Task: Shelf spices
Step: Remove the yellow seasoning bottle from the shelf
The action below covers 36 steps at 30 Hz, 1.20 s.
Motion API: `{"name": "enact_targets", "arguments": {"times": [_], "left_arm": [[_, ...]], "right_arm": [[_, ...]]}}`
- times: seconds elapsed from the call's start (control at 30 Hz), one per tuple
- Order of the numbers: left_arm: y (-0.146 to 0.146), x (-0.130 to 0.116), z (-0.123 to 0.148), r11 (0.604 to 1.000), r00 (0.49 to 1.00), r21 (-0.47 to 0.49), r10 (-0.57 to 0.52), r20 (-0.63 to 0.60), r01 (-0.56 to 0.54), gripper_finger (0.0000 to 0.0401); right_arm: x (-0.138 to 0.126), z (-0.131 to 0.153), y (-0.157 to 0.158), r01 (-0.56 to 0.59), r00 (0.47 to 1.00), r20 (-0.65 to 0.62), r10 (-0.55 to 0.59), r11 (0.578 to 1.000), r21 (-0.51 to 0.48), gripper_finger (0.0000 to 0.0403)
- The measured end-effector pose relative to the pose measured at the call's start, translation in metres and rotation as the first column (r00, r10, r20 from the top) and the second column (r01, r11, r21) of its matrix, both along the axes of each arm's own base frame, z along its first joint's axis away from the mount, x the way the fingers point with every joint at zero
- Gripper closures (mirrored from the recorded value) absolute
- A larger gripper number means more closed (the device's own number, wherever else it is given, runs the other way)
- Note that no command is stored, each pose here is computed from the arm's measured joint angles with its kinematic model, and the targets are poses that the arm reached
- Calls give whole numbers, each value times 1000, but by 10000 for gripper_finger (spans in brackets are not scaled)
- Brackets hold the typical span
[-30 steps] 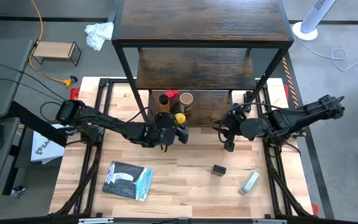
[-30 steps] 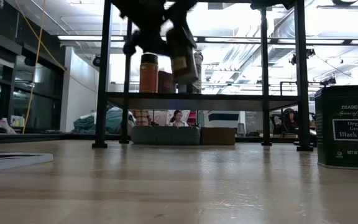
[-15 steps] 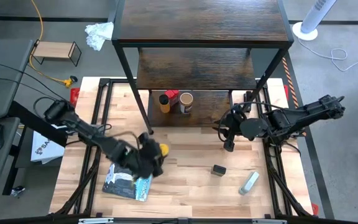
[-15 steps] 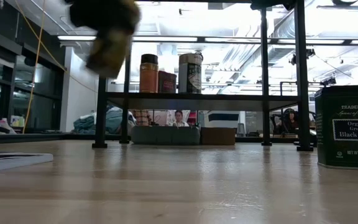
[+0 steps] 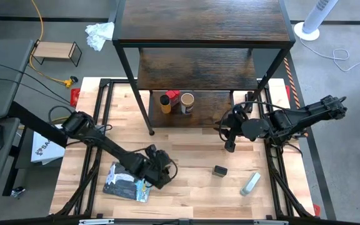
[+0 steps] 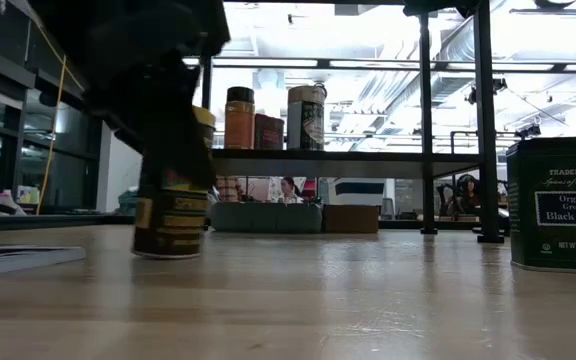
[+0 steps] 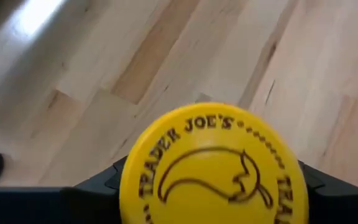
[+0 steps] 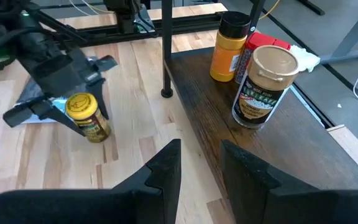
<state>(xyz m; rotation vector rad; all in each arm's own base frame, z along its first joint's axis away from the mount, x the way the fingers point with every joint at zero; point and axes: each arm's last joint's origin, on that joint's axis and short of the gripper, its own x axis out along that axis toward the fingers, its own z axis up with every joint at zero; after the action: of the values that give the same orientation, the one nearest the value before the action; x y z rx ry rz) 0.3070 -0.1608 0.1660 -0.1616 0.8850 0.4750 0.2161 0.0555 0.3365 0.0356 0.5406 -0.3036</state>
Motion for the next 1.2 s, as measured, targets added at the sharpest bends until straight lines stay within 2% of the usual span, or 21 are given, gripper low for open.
{"name": "enact_targets", "arguments": {"times": [0.47, 0.63, 0.77, 0.93, 1.07, 1.2], "left_arm": [[26, -5, 57, 994, 986, -94, 65, 155, -51, 172], [32, 2, 46, 989, 998, -146, 3, 63, 6, 171], [36, 9, 31, 990, 1000, -142, 6, 14, -4, 171], [41, 16, 24, 990, 999, -140, 36, 18, -33, 171], [40, 21, 24, 988, 995, -144, 67, 74, -56, 171], [39, 23, 25, 992, 996, -127, 17, 85, -6, 171]], "right_arm": [[0, 0, 0, -13, 1000, -9, 13, 999, -31, 297], [1, 0, -4, 5, 1000, -10, -5, 1000, -31, 297], [2, 0, -8, 16, 1000, -11, -17, 1000, -27, 297], [2, 0, -7, -14, 1000, -18, 14, 1000, -4, 297], [2, -1, -7, -27, 999, -27, 27, 999, -17, 297], [2, -1, -8, -22, 999, -35, 21, 1000, -19, 297]]}}
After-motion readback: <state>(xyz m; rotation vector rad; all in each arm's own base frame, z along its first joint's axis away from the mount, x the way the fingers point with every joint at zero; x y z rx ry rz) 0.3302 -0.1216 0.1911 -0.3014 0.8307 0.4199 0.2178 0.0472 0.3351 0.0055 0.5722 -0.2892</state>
